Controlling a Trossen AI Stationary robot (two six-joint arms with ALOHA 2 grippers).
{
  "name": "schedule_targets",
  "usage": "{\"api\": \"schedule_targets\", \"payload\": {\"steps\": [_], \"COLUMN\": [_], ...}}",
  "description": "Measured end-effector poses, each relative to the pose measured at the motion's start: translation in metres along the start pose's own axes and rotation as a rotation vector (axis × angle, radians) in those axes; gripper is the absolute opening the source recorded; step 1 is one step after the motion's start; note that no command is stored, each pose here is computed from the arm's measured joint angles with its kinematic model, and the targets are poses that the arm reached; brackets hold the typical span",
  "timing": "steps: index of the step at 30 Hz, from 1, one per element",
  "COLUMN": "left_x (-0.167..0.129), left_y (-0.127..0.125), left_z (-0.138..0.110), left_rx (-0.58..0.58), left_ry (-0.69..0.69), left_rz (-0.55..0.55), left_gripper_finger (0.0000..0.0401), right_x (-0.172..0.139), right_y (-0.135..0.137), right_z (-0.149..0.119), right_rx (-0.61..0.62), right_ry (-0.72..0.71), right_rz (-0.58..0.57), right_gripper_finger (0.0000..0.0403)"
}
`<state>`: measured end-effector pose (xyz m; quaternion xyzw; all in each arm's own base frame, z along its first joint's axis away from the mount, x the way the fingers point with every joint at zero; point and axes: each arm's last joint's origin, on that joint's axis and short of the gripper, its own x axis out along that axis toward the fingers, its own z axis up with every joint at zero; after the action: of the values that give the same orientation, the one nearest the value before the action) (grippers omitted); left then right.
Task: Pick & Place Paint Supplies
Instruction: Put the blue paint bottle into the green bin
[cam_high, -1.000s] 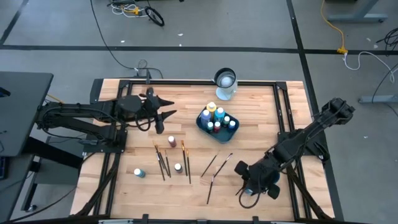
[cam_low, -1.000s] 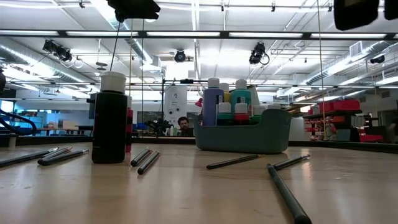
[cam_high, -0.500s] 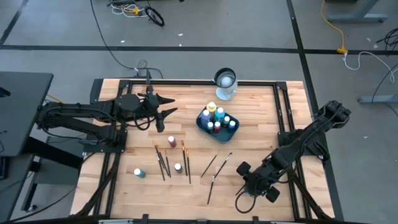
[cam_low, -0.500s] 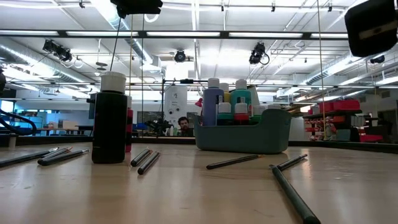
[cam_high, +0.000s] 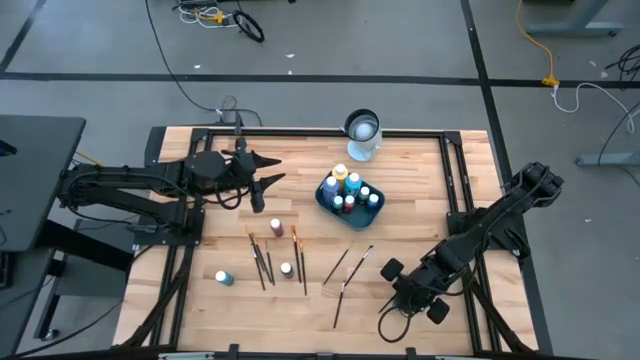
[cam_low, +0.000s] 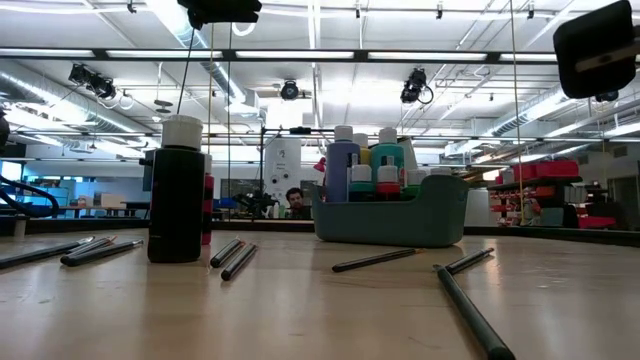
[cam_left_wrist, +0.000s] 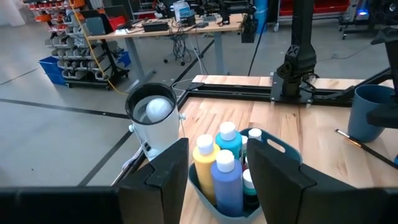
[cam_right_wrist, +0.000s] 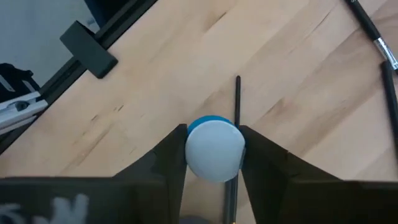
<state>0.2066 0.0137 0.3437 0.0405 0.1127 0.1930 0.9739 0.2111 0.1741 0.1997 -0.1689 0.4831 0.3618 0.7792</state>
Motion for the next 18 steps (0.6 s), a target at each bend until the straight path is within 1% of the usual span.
{"api": "schedule_targets", "payload": {"steps": [3, 7, 9, 12, 18], "left_x": [0.0, 0.0, 0.0, 0.0, 0.0], "left_y": [0.0, 0.0, 0.0, 0.0, 0.0], "left_z": [0.0, 0.0, 0.0, 0.0, 0.0], "left_rx": [0.0, 0.0, 0.0, 0.0, 0.023], "left_ry": [0.0, 0.0, 0.0, 0.0, 0.0], "left_rz": [0.0, 0.0, 0.0, 0.0, 0.0], "left_gripper_finger": [0.0171, 0.0171, 0.0171, 0.0171, 0.0171], "right_x": [0.0, 0.0, -0.004, -0.019, -0.047], "right_y": [0.0, -0.001, -0.002, -0.007, -0.032], "right_z": [0.001, 0.007, 0.01, 0.022, 0.038], "right_rx": [0.0, 0.067, 0.087, 0.127, 0.173], "right_ry": [-0.012, -0.074, -0.083, -0.102, -0.114], "right_rz": [-0.001, -0.003, -0.019, -0.154, -0.498], "right_gripper_finger": [0.0115, 0.0116, 0.0122, 0.0126, 0.0115]}}
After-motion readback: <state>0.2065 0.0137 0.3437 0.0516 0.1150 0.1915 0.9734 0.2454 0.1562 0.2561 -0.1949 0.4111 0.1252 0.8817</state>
